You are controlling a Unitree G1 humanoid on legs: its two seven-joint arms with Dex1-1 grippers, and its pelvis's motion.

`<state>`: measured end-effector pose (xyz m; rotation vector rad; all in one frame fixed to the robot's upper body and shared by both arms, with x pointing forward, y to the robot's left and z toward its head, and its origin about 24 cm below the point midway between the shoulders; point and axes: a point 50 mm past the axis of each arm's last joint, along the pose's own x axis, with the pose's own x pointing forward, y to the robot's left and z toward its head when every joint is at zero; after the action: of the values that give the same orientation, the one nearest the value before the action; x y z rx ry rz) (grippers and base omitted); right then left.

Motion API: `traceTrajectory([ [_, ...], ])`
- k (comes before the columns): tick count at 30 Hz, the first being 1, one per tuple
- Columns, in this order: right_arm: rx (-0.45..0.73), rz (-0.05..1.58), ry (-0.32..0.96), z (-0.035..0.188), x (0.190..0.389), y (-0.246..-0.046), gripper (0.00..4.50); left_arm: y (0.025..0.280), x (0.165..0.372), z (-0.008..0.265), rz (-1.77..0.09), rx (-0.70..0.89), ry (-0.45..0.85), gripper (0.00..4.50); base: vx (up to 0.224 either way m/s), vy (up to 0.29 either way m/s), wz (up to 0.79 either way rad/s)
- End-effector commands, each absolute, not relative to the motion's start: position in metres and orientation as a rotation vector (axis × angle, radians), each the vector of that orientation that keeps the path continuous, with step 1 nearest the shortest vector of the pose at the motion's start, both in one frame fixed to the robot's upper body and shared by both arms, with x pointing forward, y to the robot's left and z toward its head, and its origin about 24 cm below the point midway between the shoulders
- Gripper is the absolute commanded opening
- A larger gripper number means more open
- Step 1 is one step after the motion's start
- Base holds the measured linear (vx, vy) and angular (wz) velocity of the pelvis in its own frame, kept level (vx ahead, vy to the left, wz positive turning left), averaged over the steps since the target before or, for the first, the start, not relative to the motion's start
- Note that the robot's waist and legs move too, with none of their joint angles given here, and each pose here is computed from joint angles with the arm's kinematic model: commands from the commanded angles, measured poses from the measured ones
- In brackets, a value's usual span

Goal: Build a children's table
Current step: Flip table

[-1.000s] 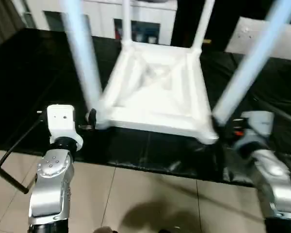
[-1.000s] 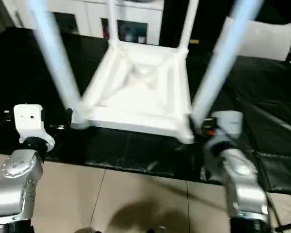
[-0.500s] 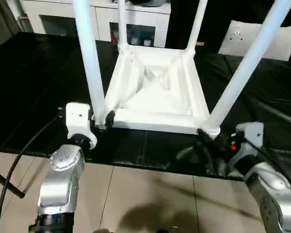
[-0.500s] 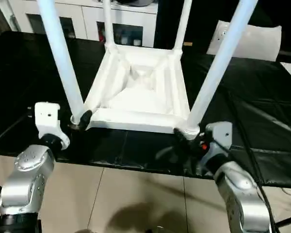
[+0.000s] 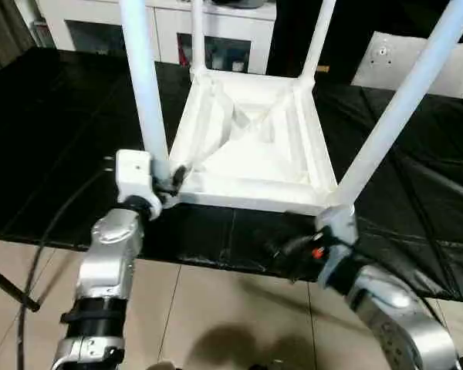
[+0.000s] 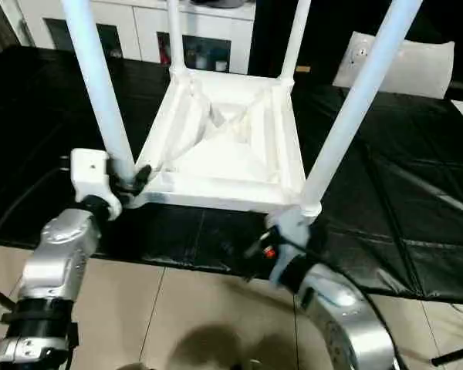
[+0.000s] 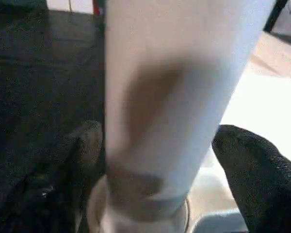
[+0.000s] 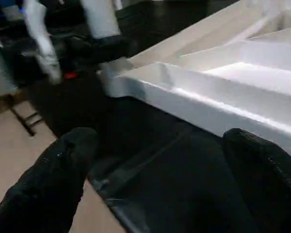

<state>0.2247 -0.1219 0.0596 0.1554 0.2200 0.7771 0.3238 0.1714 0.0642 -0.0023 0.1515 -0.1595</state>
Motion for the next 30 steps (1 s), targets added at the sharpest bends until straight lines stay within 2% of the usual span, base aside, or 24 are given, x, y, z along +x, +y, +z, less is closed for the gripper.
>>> traceTrajectory([
  [1,0.158,0.796,0.199,0.066,0.227,-0.122,4.50,0.172,0.327,0.065,-0.147,0.012,0.153,3.69,0.000,0.000,0.00],
  [2,0.158,0.796,0.199,0.066,0.227,-0.122,4.50,0.172,0.327,0.065,-0.147,0.012,0.153,3.48,0.000,0.000,0.00],
  [4,0.198,0.826,0.196,0.067,0.229,-0.119,4.50,0.173,0.328,0.064,-0.140,0.012,0.151,3.39,0.000,0.000,0.00],
  [12,0.185,0.836,0.203,0.066,0.233,-0.116,4.50,0.173,0.330,0.062,-0.129,-0.004,0.147,2.93,0.000,0.000,0.00],
  [13,0.183,0.836,0.204,0.066,0.234,-0.116,4.50,0.173,0.330,0.062,-0.127,-0.006,0.148,2.67,0.000,0.000,0.00],
  [20,0.185,0.839,0.208,0.066,0.235,-0.116,4.50,0.172,0.330,0.061,-0.124,-0.034,0.147,2.18,0.000,0.000,0.00],
  [26,0.219,0.855,0.208,0.068,0.237,-0.116,4.50,0.168,0.329,0.059,-0.108,-0.174,0.159,2.13,0.000,0.000,0.00],
  [29,0.229,0.794,0.216,0.066,0.245,-0.117,4.50,0.161,0.327,0.054,-0.086,-0.391,0.216,2.13,0.000,0.000,0.00],
  [30,0.229,0.794,0.216,0.066,0.245,-0.117,4.50,0.161,0.327,0.054,-0.086,-0.391,0.216,2.13,0.000,0.000,0.00],
])
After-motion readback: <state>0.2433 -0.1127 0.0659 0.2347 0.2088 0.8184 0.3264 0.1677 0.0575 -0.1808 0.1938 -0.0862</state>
